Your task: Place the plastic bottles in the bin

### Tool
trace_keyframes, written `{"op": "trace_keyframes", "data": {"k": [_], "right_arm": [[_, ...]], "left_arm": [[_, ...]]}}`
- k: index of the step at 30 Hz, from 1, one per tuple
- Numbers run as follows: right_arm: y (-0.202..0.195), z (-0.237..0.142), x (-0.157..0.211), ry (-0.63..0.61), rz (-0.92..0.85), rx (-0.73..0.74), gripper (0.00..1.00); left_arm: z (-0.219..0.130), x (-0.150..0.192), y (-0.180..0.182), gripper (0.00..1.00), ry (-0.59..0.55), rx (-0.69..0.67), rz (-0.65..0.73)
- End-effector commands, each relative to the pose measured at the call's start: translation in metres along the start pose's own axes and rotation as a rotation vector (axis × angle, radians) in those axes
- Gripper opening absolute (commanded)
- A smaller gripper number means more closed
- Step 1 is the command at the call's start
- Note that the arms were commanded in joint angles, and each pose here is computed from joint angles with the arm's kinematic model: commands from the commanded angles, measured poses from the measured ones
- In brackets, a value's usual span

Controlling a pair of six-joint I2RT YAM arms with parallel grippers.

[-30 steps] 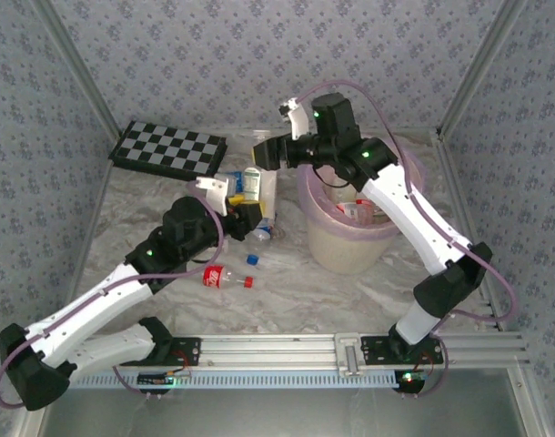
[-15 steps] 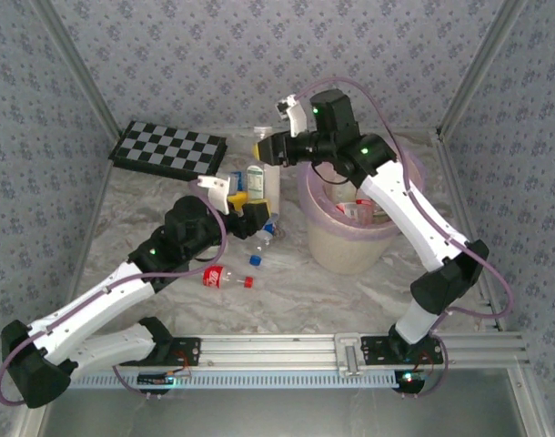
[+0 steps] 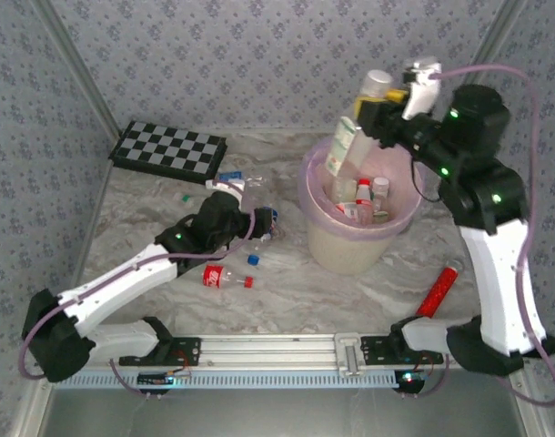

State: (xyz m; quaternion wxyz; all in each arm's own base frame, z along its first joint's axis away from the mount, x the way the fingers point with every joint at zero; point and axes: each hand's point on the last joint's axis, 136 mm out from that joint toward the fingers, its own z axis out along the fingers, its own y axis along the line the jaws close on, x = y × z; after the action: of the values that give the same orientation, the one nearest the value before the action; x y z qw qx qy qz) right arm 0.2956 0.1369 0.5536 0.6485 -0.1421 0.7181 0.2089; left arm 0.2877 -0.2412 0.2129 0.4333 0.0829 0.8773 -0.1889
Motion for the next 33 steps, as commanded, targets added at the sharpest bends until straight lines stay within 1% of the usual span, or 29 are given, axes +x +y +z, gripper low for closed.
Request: {"op": "trace_keyframes", "data": {"k": [1, 4, 7, 13, 20, 24, 29, 32, 33], "right_arm": [[-0.043, 0.0, 0.035, 0.133, -0.105, 0.214, 0.2], [-0.065, 0.004, 0.056, 0.208, -0.136, 0.306, 0.19], [-0.078, 0.015, 0.08, 0.286, -0.152, 0.342, 0.19], [-0.09, 0.03, 0.139, 0.484, -0.157, 0.345, 0.18], [-0.096, 0.036, 0.211, 0.696, -0.127, 0.326, 0.18], [-0.098, 0.038, 0.242, 0.768, -0.089, 0.311, 0.18], [-0.103, 0.046, 0.277, 0.82, -0.031, 0.295, 0.18], [-0.107, 0.05, 0.297, 0.861, -0.013, 0.301, 0.19], [-0.108, 0.052, 0.301, 0.865, -0.007, 0.303, 0.22]], "left_arm": [[0.005, 0.006, 0.002, 0.91, 0.065, -0.05, 0.013], [0.015, 0.013, 0.0, 0.9, 0.101, -0.063, 0.033], [0.025, 0.019, 0.0, 0.9, 0.13, -0.076, 0.047], [0.038, 0.033, -0.002, 0.89, 0.183, -0.084, 0.06], [0.045, 0.04, 0.001, 0.88, 0.206, -0.101, 0.07], [0.049, 0.045, 0.001, 0.88, 0.223, -0.104, 0.067], [0.053, 0.049, 0.001, 0.87, 0.232, -0.111, 0.067], [0.054, 0.051, 0.001, 0.87, 0.241, -0.114, 0.066], [0.053, 0.051, 0.001, 0.87, 0.241, -0.115, 0.066]]}}
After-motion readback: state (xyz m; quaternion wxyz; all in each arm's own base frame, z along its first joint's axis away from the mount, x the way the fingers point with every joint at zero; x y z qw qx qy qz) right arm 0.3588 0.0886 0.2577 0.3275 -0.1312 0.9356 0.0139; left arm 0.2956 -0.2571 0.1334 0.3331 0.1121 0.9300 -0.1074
